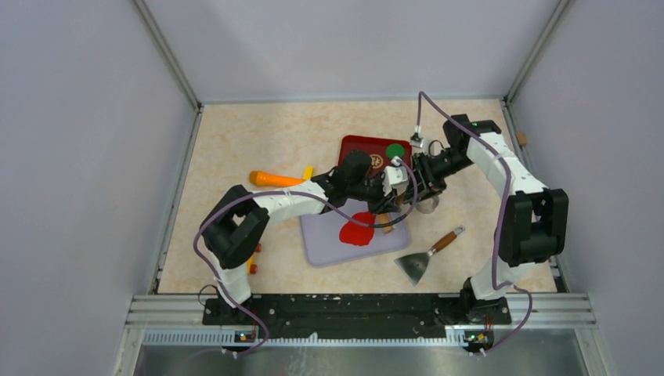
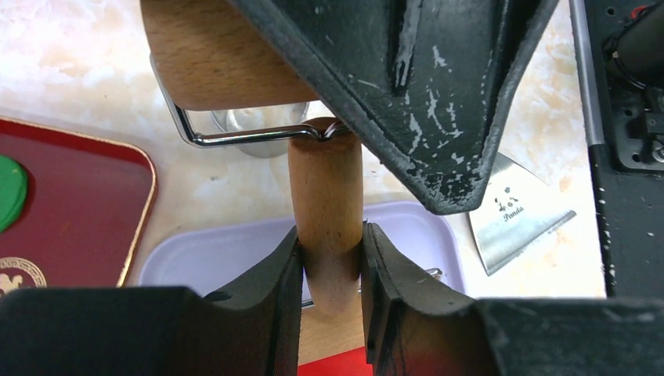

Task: Roll out the dumpling wrappers from the dough

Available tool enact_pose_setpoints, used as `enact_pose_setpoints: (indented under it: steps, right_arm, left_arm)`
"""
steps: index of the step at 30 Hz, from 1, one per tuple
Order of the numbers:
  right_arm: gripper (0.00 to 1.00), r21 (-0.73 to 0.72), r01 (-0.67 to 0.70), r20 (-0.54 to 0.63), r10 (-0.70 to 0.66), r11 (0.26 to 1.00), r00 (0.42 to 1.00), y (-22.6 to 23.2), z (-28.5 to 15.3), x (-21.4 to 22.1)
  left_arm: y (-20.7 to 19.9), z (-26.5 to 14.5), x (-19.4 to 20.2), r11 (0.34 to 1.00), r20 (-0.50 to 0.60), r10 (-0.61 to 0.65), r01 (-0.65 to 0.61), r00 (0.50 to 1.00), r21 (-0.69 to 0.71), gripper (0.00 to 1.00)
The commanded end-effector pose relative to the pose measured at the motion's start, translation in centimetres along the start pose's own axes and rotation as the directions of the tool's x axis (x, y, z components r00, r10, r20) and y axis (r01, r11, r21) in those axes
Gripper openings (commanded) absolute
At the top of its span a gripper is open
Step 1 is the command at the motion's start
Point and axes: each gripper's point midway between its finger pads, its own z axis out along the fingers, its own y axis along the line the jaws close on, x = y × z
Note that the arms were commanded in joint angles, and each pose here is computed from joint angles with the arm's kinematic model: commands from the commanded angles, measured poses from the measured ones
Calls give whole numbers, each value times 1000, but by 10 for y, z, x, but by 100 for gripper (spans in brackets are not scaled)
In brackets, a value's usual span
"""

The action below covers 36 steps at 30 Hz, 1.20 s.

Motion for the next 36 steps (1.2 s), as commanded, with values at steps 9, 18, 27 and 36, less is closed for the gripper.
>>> enact_pose_setpoints:
  steps: [9, 18, 27, 36]
  right_arm:
    - [0, -94, 79, -59, -85, 992, 995, 3, 47, -15]
    - [0, 61, 61, -185, -49, 996, 981, -63, 102, 0]
    - [0, 97, 81, -227, -57, 992, 972, -70, 138, 9]
    - [0, -33, 125, -180, -129, 992, 975, -12, 150, -8]
  left_arm:
    - [-20, -21, 10, 999, -48, -45, 44, 998, -11, 0]
    - [-3, -36, 87, 988, -146, -140, 128, 979, -90, 0]
    - [-7, -67, 128, 970, -192, -226, 202, 955, -139, 0]
    - [-17, -99, 118, 958, -221, -271, 241, 937, -155, 0]
